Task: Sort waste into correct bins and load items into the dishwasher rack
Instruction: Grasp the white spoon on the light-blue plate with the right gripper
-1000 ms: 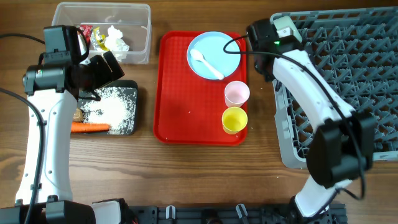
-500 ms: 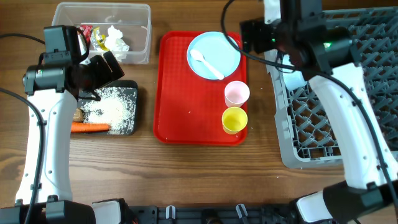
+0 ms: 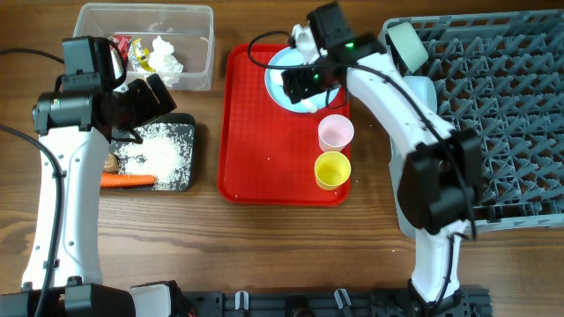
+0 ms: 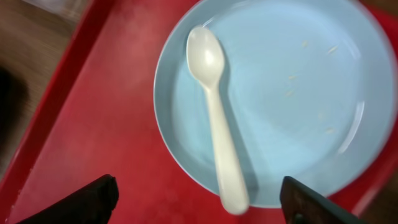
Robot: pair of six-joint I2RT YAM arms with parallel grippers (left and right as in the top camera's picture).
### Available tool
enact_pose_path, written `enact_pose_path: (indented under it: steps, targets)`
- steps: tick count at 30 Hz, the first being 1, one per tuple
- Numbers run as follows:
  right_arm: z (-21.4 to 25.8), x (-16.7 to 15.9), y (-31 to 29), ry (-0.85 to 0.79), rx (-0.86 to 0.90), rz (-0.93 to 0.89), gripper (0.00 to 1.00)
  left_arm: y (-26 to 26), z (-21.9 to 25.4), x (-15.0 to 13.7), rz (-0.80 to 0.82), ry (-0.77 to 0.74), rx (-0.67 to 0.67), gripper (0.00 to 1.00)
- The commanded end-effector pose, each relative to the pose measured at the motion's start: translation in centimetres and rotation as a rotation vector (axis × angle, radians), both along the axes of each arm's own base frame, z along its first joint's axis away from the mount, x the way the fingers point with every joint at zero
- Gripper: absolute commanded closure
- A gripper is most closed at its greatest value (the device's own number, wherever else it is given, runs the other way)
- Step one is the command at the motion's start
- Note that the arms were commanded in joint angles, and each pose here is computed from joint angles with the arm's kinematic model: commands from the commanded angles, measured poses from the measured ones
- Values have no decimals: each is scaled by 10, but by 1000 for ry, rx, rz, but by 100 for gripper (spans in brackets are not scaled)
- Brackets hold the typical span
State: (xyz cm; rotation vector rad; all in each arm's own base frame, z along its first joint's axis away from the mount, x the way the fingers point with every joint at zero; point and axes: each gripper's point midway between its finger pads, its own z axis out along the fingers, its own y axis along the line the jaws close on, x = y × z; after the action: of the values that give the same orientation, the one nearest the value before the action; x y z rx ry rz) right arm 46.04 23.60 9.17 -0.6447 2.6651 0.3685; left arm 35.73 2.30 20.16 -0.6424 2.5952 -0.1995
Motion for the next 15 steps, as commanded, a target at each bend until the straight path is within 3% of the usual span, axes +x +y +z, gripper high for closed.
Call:
enact_pose_path:
  steps: [1, 15]
  targets:
    - [-25, -3, 7, 54, 17, 17, 23, 0, -4, -1, -12, 12, -5, 0]
    - [-81, -12, 3, 148, -23, 15, 42, 0, -4, -1, -12, 12, -5, 0]
